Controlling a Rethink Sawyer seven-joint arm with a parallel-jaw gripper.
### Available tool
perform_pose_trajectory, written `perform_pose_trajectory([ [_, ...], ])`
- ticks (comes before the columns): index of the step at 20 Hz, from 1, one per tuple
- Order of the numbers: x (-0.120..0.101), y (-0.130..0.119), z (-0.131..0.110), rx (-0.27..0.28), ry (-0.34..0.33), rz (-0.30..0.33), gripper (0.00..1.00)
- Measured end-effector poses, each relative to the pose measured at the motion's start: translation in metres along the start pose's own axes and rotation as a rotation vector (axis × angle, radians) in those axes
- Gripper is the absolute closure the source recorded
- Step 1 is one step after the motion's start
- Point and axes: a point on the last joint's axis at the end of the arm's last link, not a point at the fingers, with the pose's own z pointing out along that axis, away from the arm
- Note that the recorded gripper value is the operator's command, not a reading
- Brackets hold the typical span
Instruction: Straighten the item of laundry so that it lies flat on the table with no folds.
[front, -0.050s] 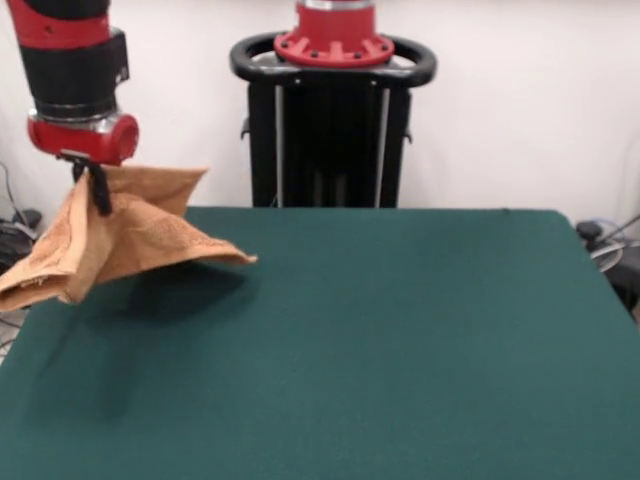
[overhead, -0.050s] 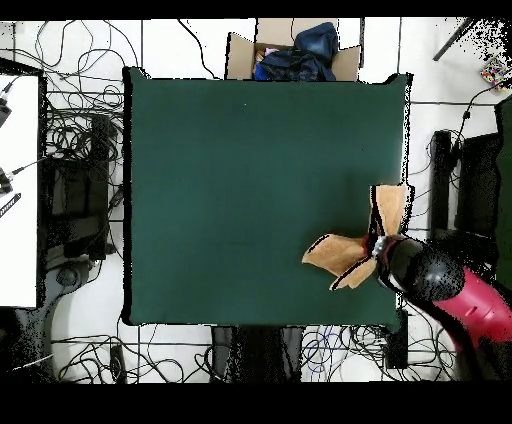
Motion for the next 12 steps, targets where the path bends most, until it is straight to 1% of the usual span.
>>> perform_pose_trajectory([
  [1,-0.002,0.001,-0.004,0.004,-0.007,-0.007,1.0],
  [2,-0.007,0.005,-0.014,0.018,-0.022,-0.027,1.0],
  [4,-0.012,0.014,-0.027,0.035,-0.036,-0.055,1.0],
  [5,-0.014,0.017,-0.03,0.038,-0.04,-0.063,1.0],
  [6,-0.019,0.03,-0.041,0.051,-0.053,-0.091,1.0],
  [7,-0.021,0.036,-0.046,0.055,-0.058,-0.103,1.0],
  [9,-0.028,0.059,-0.063,0.071,-0.08,-0.145,1.0],
  [10,-0.033,0.083,-0.077,0.088,-0.104,-0.188,1.0],
  [12,-0.035,0.105,-0.087,0.1,-0.12,-0.226,1.0],
])
